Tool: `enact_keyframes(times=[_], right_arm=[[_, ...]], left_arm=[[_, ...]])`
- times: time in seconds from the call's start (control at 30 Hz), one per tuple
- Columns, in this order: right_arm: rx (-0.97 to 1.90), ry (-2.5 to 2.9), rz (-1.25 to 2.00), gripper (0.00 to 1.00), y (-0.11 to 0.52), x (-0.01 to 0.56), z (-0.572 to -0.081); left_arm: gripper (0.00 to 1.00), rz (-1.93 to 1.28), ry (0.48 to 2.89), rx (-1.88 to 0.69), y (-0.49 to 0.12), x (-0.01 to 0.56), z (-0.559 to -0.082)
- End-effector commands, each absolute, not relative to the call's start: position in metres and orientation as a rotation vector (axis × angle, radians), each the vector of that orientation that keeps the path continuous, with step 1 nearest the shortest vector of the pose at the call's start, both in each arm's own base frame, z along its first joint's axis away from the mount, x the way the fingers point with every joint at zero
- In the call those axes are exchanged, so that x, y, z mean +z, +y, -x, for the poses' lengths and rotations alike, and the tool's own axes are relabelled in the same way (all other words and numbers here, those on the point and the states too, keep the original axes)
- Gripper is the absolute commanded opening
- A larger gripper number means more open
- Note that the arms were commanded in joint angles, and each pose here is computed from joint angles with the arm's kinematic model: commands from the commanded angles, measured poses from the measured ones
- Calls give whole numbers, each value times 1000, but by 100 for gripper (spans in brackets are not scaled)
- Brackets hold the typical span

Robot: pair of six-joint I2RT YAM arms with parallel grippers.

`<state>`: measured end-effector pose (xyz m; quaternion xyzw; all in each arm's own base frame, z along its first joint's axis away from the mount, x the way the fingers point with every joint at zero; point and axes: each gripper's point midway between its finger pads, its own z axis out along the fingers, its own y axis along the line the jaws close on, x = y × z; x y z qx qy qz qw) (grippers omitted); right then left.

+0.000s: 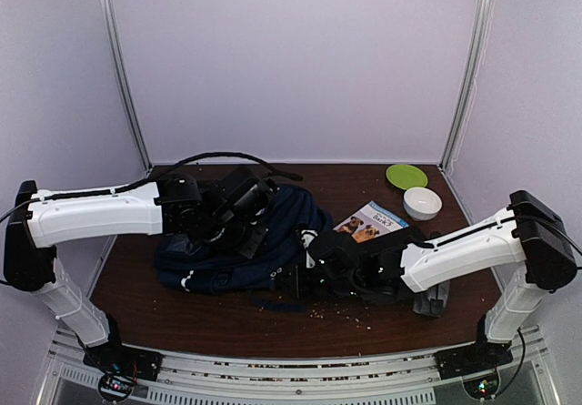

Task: Pack the student bag
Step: Unzip the student bag at the center of the board.

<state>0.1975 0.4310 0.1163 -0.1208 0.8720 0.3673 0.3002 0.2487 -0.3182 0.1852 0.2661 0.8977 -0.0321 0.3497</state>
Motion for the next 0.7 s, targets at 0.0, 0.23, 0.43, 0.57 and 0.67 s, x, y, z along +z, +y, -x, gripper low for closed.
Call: enact_keyframes(times=[0.0,0.23,0.43,0.57,0.67], right_arm=[[961,2298,301,15,436,121,-204],[969,2297,302,2,438,124,-204],[949,2301,305,0,427,125,-201],[881,2297,313,0,407,126,-200],[824,2290,317,0,390,129,-201]], left_arm=[[0,-588,2224,-242,-334,233,-255],[0,-590,2226,-238,-334,232,-255],[0,-584,2230,-203,-330,229,-256],[0,-582,2235,-151,-323,224,-258],[0,-581,2236,-125,-319,220,-259]])
